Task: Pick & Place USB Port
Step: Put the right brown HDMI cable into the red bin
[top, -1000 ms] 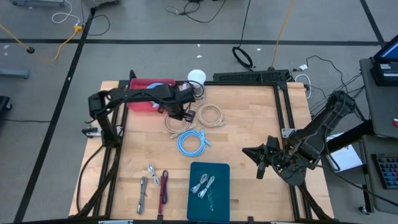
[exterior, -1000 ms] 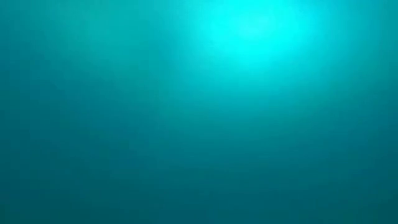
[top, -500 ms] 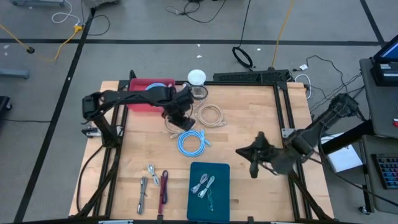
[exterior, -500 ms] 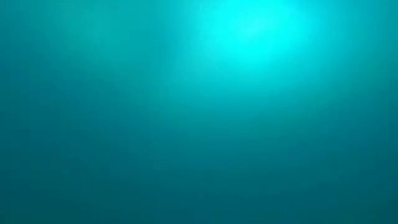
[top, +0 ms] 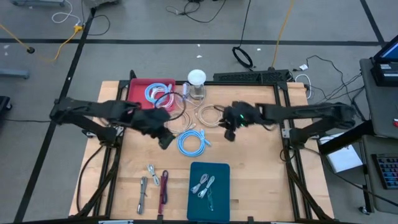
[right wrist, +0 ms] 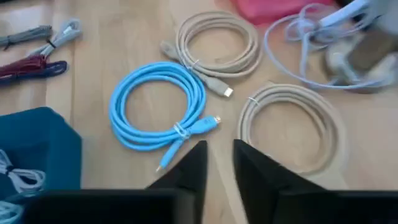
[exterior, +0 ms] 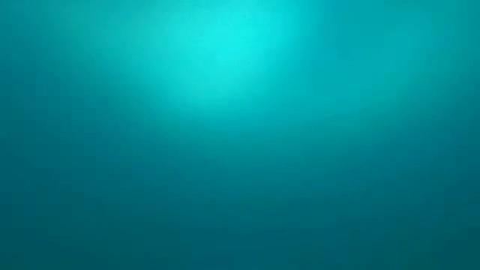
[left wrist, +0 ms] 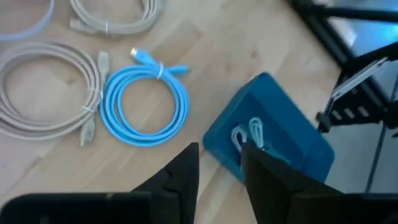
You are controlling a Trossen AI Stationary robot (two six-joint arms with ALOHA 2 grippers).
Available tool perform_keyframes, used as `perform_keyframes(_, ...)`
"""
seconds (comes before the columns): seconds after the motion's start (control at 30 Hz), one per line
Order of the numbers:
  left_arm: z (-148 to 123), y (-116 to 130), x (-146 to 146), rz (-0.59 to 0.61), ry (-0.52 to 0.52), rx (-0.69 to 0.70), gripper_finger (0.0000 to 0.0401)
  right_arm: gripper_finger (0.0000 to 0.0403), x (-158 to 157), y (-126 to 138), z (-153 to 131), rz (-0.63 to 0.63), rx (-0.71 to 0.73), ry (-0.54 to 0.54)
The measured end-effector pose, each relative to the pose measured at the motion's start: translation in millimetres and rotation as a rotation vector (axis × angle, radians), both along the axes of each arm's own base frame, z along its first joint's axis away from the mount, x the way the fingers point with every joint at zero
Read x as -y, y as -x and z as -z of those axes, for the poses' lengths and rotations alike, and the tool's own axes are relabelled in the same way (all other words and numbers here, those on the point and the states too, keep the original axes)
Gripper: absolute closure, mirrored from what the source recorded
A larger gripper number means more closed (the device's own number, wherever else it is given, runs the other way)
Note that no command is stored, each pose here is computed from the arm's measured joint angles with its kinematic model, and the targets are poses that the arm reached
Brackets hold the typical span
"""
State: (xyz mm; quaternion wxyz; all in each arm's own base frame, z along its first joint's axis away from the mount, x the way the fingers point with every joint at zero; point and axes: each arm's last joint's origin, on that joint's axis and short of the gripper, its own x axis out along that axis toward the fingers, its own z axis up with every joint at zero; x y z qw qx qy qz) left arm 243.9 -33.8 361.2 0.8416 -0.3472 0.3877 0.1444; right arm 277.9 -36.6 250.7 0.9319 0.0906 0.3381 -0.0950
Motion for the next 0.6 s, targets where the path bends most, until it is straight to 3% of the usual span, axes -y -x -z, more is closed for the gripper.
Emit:
perform_keyframes(0.13,-8,13,15,-0.006,-0.043,0.043,0.03,0.0245,21,-16,21,-0.079,-0.011,-0.02)
perform_keyframes(0.33,-5,19,24,-0.002,-0.071,0.005,0.0311,0.015,29,-35,48,-0.105,-0.097,0.007)
perform_keyframes(0.47,-3,22,25,-0.009,-0.089,-0.022,0.0311,0.0119,29,-53,59,-0.132,-0.156,0.09)
perform_keyframes(0.6,-2,25,24,-0.047,-0.087,-0.042,0.0311,0.0117,34,-70,68,-0.154,-0.213,0.159)
